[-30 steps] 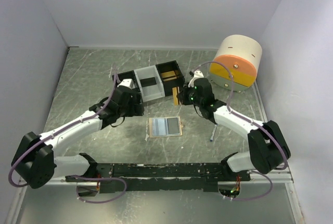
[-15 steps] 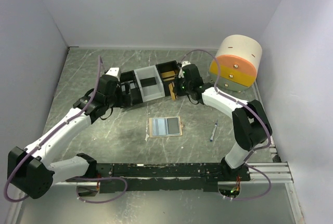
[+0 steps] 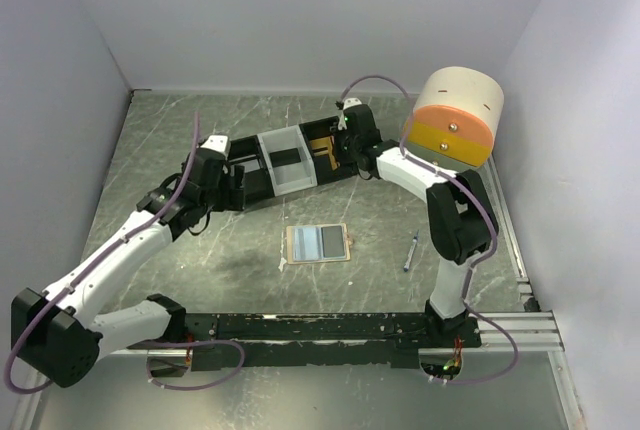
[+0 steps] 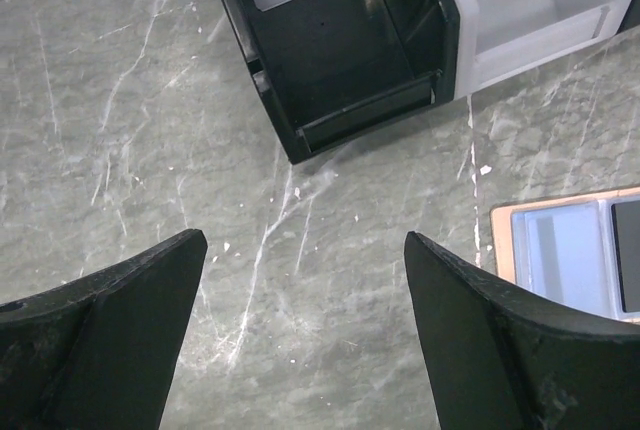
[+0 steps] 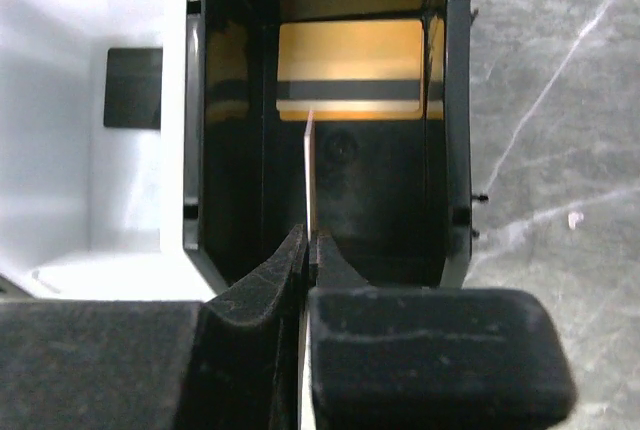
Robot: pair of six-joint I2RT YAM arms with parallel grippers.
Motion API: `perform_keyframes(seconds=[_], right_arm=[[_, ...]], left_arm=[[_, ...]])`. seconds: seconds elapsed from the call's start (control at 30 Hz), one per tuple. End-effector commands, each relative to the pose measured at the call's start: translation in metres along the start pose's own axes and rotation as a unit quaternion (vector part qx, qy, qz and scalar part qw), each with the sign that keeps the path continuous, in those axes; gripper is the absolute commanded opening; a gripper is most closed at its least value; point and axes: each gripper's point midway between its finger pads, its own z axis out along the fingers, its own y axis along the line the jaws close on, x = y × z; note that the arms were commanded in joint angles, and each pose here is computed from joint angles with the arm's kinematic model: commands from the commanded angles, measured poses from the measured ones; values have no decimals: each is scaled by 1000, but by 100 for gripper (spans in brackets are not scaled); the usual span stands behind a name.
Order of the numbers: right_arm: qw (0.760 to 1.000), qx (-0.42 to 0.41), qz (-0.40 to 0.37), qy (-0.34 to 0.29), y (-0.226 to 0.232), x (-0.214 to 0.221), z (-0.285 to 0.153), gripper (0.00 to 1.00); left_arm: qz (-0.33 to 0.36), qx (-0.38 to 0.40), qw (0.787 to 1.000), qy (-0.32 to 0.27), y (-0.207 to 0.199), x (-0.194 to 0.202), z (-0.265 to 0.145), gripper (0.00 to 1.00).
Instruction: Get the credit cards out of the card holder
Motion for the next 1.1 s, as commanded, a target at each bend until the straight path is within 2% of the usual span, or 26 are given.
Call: perform_keyframes(seconds=[0.0, 0.13, 0.47, 0.63, 0.87, 0.97, 1.07], right_arm=[[1000, -2, -13, -18, 0, -10, 18, 0], [1000, -6, -11, -13, 1, -8, 23, 0], [1000, -13, -12, 10, 1, 10, 3, 0], [999, -25, -11, 42, 4, 28, 2, 0], [998, -49, -43, 8, 12, 8, -6, 0], [995, -52, -82, -16, 12, -8, -7, 0], [985, -51, -152, -62, 9, -24, -4, 0]], left_arm=[[9, -22, 1000, 3, 14, 9, -5, 92], [12, -34, 999, 3, 18, 9, -6, 92], [22, -39, 999, 17, 19, 14, -2, 90], [23, -38, 999, 20, 19, 16, -1, 89], [24, -33, 999, 19, 17, 16, -2, 89], [24, -36, 999, 19, 19, 15, -3, 88], [22, -41, 999, 17, 21, 15, -4, 88]])
